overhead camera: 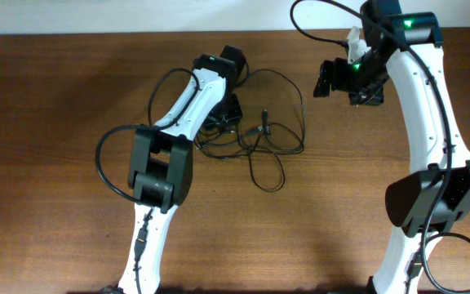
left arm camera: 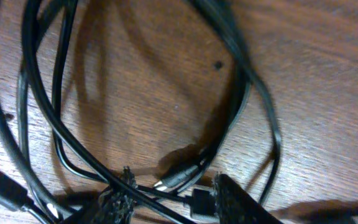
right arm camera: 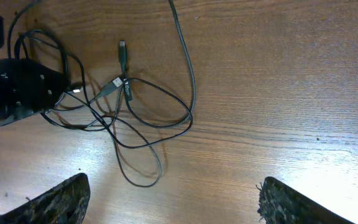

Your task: Untangle cables

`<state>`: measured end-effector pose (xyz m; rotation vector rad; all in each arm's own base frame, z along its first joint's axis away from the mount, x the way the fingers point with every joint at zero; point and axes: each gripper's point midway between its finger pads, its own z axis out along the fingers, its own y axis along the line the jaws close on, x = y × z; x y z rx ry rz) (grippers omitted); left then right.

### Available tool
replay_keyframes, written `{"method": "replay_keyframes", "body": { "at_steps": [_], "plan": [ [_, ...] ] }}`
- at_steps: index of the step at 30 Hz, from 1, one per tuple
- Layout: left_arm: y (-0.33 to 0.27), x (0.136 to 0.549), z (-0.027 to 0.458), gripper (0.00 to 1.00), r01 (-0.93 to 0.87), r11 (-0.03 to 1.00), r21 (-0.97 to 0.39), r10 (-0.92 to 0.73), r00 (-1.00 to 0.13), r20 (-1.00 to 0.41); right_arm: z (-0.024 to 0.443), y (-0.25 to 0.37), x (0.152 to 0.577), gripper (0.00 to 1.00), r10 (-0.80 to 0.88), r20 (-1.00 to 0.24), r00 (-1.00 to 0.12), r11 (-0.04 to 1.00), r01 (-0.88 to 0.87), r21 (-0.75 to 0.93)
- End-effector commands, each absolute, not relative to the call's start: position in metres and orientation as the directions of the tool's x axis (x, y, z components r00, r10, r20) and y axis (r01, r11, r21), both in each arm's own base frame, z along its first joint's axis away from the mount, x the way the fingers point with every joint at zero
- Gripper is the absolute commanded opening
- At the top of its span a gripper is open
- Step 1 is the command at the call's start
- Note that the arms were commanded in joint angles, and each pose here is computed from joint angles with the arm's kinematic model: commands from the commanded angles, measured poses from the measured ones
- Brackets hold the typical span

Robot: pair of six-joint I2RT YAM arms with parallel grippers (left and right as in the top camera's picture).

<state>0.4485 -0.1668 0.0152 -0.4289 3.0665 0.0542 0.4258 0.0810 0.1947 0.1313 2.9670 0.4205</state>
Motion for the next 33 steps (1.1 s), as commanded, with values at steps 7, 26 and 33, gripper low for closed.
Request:
{"method": "replay_keyframes", "body": {
  "at_steps": [7, 26, 33],
  "plan": [
    [-0.149, 0.481, 0.174, 0.0, -0.004, 0.997, -0.08, -0.028, -0.955, -0.295, 0.201, 0.076, 0.43, 0.89, 0.099, -0.167, -0.981, 0.965, 0.054, 0.258],
    [-0.182, 0.385, 0.446, 0.0, 0.457, 0.844, -0.28, 0.069, -0.61, -0.79, 0.35, 0.195, 0.425, 0.84, -0.028, -0.543, -0.839, 0.511, -0.479, 0.714],
    [-0.196, 0.375, 0.451, 0.0, 0.521, 0.787, -0.331, 0.075, -0.613, -0.786, 0.29, 0.224, 0.452, 0.83, 0.013, -0.298, -0.954, 0.472, -0.257, 0.843]
  ]
}}
